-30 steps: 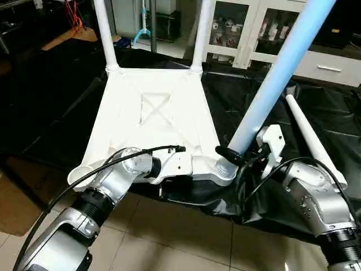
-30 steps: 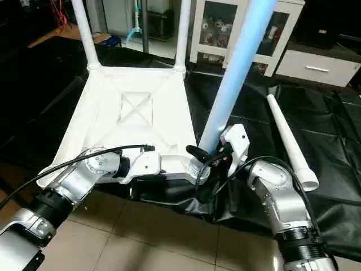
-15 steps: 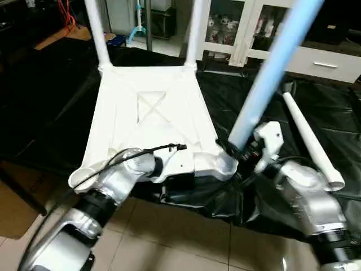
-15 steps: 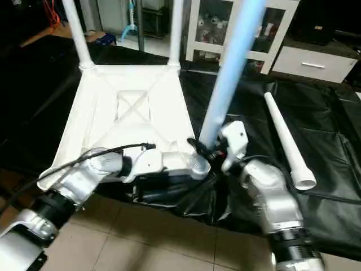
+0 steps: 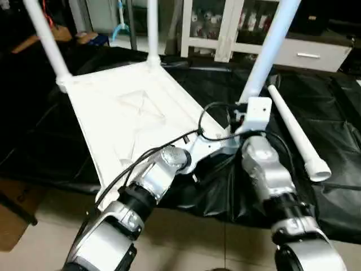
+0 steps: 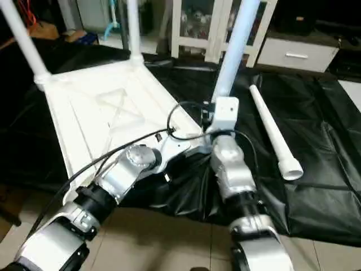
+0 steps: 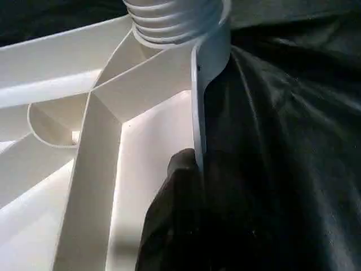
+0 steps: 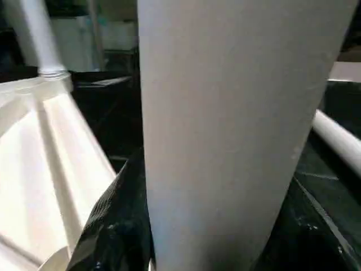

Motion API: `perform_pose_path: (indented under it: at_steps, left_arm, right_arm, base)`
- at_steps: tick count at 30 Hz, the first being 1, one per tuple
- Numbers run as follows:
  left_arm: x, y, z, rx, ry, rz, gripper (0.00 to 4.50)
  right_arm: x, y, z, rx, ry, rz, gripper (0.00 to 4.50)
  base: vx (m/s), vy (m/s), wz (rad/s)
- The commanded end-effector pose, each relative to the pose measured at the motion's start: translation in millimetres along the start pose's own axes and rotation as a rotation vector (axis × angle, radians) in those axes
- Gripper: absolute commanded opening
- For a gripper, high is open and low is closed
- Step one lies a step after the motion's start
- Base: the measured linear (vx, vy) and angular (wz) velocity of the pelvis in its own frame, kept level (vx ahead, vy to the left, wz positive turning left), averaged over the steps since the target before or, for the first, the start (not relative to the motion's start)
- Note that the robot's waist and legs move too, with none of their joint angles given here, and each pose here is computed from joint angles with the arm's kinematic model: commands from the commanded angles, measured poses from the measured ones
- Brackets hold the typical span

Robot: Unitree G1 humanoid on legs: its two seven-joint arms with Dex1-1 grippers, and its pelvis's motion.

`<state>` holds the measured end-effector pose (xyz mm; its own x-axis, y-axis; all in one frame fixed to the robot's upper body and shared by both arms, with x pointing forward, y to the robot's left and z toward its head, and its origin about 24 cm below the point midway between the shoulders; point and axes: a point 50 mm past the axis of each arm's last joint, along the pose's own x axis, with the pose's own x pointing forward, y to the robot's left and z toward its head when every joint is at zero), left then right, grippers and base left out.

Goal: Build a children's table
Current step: Insert table leg to table base

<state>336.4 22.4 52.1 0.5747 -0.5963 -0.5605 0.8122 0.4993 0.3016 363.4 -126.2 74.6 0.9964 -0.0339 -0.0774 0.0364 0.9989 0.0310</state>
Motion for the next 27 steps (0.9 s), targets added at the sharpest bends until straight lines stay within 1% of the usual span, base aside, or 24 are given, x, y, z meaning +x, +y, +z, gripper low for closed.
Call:
perform_pose_path:
  at_steps: [1, 5, 6, 8, 11, 16, 17, 18, 19, 20, 22, 24, 27]
  left_arm:
    - [-4, 10.3, 22.2, 0.042, -0.058, 0.057, 0.0]
    - [-7, 16.4, 14.6, 0.032, -0.03, 0.087, 0.0]
    - [-8, 17.6, 13.5, 0.03, -0.025, 0.092, 0.0]
    - [-8, 18.0, 13.2, 0.031, -0.024, 0.093, 0.0]
    - [-8, 18.7, 13.2, 0.031, -0.019, 0.097, 0.0]
    - [-8, 18.8, 13.5, 0.032, -0.019, 0.098, 0.0]
    - [-8, 18.8, 13.5, 0.032, -0.019, 0.098, 0.0]
    - [-8, 19.1, 13.1, 0.033, -0.018, 0.099, 0.0]
    - [-8, 19.3, 12.8, 0.034, -0.017, 0.099, 0.0]
    - [-8, 19.5, 12.5, 0.034, -0.017, 0.099, 0.0]
    - [-8, 19.8, 11.9, 0.034, -0.015, 0.1, 0.0]
    - [-8, 19.9, 11.6, 0.033, -0.014, 0.1, 0.0]
    - [-9, 20.5, 11.0, 0.034, -0.012, 0.101, 0.0]
  right_arm:
    - [-21.3, -19.0, -76.8, -0.072, 0.337, -0.102, 1.8]
    - [-17.3, -19.6, -74.6, -0.075, 0.315, -0.126, 1.8]
    - [-15.0, -20.0, -71.6, -0.065, 0.295, -0.127, 1.8]
    - [-13.7, -19.7, -69.3, -0.057, 0.283, -0.123, 1.8]
    - [-8.6, -14.6, -59.9, -0.023, 0.232, -0.085, 1.8]
    - [-5.7, -10.1, -54.0, -0.037, 0.203, -0.043, 1.8]
    - [-4.8, -9.0, -52.2, -0.04, 0.195, -0.03, 2.15]
    - [-3.5, -8.3, -49.9, -0.047, 0.184, -0.021, 2.36]
    - [-3.1, -8.7, -49.3, -0.051, 0.181, -0.022, 2.5]
    - [-2.7, -8.9, -48.6, -0.057, 0.177, -0.021, 2.5]
    - [-1.6, -9.8, -46.9, -0.069, 0.169, -0.023, 2.85]
    - [-0.6, -10.9, -45.4, -0.073, 0.166, -0.028, 2.93]
    - [0.4, -11.5, -43.2, -0.076, 0.16, -0.028, 2.93]
  base:
    - [0.0, 0.0, 0.0]
    - [0.0, 0.0, 0.0]
    - [0.0, 0.0, 0.0]
    - [0.0, 0.0, 0.0]
    - [0.0, 0.0, 0.0]
    - [0.0, 0.0, 0.0]
    - [0.0, 0.0, 0.0]
    - [0.0, 0.0, 0.0]
    - [0.0, 0.0, 0.0]
    - [0.0, 0.0, 0.0]
    - [0.0, 0.0, 0.0]
    - [0.0, 0.0, 0.0]
    - [0.0, 0.0, 0.0]
